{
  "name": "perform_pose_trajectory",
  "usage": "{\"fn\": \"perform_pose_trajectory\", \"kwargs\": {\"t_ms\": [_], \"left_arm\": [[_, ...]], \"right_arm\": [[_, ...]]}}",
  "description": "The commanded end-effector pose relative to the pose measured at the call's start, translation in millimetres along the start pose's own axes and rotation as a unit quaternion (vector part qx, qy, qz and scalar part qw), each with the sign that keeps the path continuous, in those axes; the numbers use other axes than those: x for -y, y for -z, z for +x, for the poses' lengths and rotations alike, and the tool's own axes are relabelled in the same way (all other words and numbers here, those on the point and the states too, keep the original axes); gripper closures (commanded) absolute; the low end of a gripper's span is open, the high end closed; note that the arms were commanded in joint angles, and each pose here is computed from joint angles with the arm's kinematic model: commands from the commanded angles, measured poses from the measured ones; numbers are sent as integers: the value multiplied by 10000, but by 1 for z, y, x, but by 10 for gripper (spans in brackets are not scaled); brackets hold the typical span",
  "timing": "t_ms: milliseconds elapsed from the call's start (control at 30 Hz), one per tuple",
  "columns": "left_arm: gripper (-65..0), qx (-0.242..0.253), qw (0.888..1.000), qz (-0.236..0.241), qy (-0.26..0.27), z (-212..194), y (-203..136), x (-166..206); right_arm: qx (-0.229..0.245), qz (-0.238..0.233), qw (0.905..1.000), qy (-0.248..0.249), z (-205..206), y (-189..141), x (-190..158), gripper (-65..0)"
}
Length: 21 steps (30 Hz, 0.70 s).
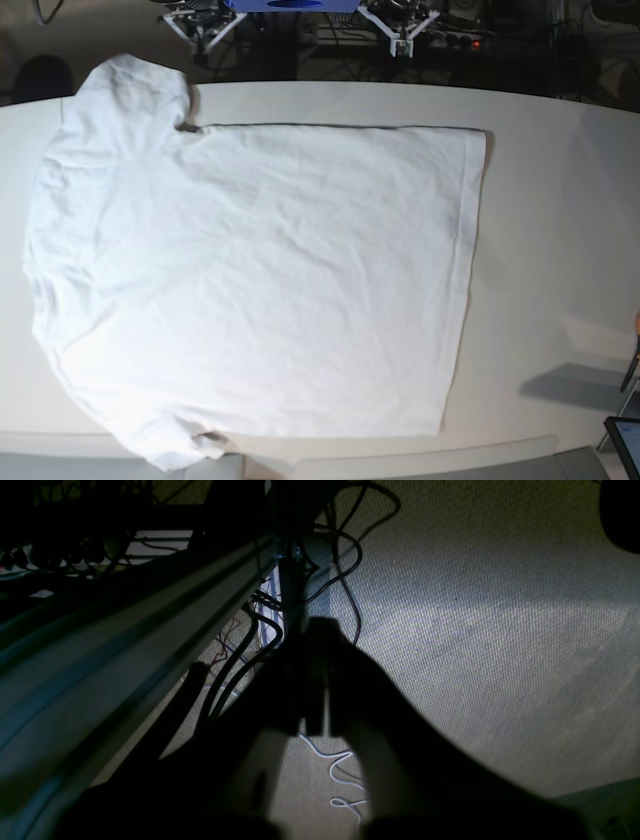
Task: Fold the T-shirt properly
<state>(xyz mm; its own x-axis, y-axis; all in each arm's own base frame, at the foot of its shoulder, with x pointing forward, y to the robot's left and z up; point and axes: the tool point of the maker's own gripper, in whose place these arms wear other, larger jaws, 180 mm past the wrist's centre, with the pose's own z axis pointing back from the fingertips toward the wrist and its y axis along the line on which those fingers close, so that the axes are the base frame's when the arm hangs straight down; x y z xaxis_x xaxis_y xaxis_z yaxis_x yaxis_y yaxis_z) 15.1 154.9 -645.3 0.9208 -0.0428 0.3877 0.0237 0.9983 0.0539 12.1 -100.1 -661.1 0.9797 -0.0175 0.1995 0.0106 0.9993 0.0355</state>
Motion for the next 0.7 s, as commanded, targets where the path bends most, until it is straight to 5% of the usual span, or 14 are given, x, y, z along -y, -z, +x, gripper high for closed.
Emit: {"fn": "perform_pose_trajectory", "kwargs": {"t_ms": [0,67,167,233,300,333,433,567,667], "left_arm": [[0,45,10000,-30,82,-1,-2,1],[-3,37,10000,-1,36,0,-1,0],[-136,76,9999,51,-77,5,1,-2],[-121,84,9999,47,-71,6,1,-2],[0,84,9999,47,-71,6,1,-2],[0,84,9999,77,-84,3,0,-6],[0,238,9995,213,-19,3,-5,-24],[0,989,9943,351,207,14,-25,-48],[0,1004,9934,388,398,4,-39,-61]], "right_arm": [[59,20,10000,28,4,0,-1,-163],[59,34,10000,32,4,0,-3,-309],[58,110,9999,48,4,0,-15,-448],[58,131,9999,31,3,0,-17,-347],[104,120,9999,55,5,0,-17,-113],[112,103,9999,51,5,0,-15,-1],[212,2,9998,30,-2,-4,-2,-45],[557,-181,9983,42,-11,-20,18,0],[843,-487,9946,351,-19,-41,40,-3]]}}
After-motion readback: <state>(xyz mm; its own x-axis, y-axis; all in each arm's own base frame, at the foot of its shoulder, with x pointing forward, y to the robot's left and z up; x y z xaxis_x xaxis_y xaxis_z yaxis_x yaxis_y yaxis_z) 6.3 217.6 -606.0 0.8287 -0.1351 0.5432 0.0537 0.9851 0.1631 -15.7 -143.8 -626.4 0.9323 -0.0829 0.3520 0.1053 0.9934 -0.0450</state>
